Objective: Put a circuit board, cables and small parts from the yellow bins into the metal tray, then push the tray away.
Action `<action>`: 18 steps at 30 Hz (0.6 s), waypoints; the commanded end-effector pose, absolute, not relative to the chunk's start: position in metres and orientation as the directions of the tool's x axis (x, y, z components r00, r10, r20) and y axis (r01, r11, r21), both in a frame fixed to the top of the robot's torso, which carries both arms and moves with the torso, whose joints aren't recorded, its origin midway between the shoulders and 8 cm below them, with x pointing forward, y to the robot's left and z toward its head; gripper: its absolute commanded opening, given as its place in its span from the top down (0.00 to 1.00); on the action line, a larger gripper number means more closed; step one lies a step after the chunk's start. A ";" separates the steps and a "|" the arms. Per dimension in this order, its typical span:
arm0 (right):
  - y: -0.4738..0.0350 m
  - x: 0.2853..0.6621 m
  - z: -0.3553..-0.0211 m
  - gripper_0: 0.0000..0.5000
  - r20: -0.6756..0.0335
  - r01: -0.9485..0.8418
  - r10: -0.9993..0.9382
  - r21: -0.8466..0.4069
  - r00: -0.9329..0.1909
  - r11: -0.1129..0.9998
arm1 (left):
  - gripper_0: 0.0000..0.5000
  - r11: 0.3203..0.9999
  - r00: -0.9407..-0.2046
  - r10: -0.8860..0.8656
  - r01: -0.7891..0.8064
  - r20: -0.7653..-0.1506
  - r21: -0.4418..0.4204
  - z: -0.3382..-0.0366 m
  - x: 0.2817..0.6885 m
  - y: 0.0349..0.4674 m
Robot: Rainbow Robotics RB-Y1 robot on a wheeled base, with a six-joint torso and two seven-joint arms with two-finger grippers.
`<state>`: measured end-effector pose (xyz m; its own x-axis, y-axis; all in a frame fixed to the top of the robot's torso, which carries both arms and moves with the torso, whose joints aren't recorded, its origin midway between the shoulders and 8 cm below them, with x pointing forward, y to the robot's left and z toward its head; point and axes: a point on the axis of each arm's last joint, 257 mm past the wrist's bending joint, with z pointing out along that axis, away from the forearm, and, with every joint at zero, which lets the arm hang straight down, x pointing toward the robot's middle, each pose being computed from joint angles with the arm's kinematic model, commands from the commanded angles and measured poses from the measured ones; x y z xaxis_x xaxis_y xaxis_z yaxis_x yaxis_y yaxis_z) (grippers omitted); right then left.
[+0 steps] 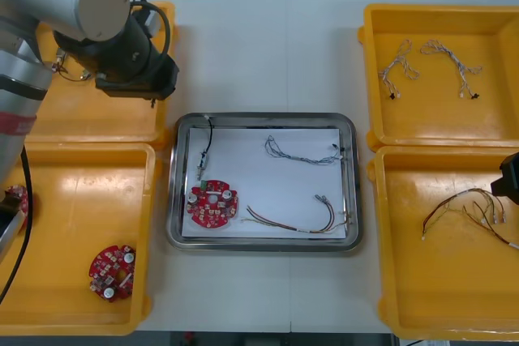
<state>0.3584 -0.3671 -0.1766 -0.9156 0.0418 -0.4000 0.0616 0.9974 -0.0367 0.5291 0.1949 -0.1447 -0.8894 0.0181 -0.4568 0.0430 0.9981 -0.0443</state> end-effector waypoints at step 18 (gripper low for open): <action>-0.371 0.357 -0.174 0.00 -0.410 0.080 0.063 -0.025 -0.910 0.996 | 1.00 0.999 -0.840 0.031 0.021 -0.541 0.025 -0.144 0.508 0.120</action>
